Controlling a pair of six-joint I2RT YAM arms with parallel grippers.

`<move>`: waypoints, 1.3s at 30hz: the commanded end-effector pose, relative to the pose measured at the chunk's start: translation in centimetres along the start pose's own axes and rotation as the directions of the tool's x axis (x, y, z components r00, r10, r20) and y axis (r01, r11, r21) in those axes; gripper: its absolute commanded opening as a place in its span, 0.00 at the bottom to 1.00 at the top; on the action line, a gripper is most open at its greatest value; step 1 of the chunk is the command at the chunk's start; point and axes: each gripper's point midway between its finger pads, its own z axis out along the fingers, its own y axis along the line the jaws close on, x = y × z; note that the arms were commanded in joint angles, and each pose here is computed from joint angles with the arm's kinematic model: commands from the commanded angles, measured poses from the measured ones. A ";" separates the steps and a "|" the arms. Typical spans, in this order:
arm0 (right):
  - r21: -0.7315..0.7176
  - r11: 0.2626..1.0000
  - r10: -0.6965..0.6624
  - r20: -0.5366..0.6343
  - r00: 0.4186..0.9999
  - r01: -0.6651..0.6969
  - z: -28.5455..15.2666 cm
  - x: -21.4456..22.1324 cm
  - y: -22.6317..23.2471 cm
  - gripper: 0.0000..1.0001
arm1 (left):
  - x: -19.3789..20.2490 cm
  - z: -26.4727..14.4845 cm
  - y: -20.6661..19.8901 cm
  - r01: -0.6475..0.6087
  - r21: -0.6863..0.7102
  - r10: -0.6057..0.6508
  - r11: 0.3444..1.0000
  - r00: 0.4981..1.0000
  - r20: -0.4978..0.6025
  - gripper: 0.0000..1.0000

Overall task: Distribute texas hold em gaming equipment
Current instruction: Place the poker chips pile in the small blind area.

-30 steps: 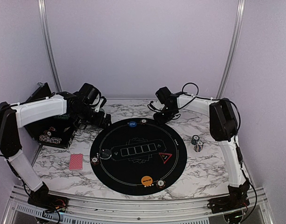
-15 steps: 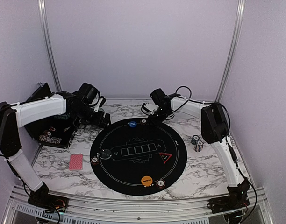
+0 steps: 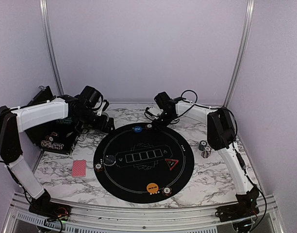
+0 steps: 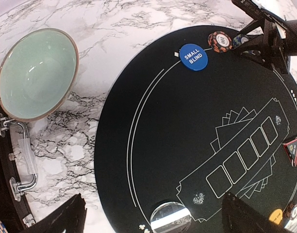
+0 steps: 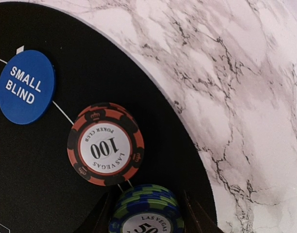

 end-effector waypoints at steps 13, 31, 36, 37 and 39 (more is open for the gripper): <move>-0.052 0.998 -0.030 -0.071 0.997 0.026 2.1 2.0 1.8 0.49 | -0.1 -0.2 0.2 0.011 0.010 -0.011 1.000 1.000 0.010 0.99; -0.050 0.999 -0.004 -0.057 0.998 0.001 0.5 1.2 1.8 0.65 | -0.2 -0.3 0.0 0.012 0.019 -0.013 1.000 1.000 0.013 0.99; -0.060 0.998 0.005 -0.054 0.999 -0.008 -0.1 1.1 2.0 0.71 | -0.2 -0.5 0.0 0.014 0.021 -0.014 1.000 1.000 0.015 0.99; -0.058 0.998 0.006 -0.053 0.999 -0.009 -0.3 1.1 1.9 0.72 | -0.3 -0.5 0.0 0.013 0.021 -0.013 1.000 1.000 0.016 0.99; -0.057 0.998 0.014 -0.054 0.998 -0.017 -0.5 1.2 1.8 0.75 | -0.3 -0.5 -0.1 0.013 0.022 -0.013 1.000 1.000 0.017 0.99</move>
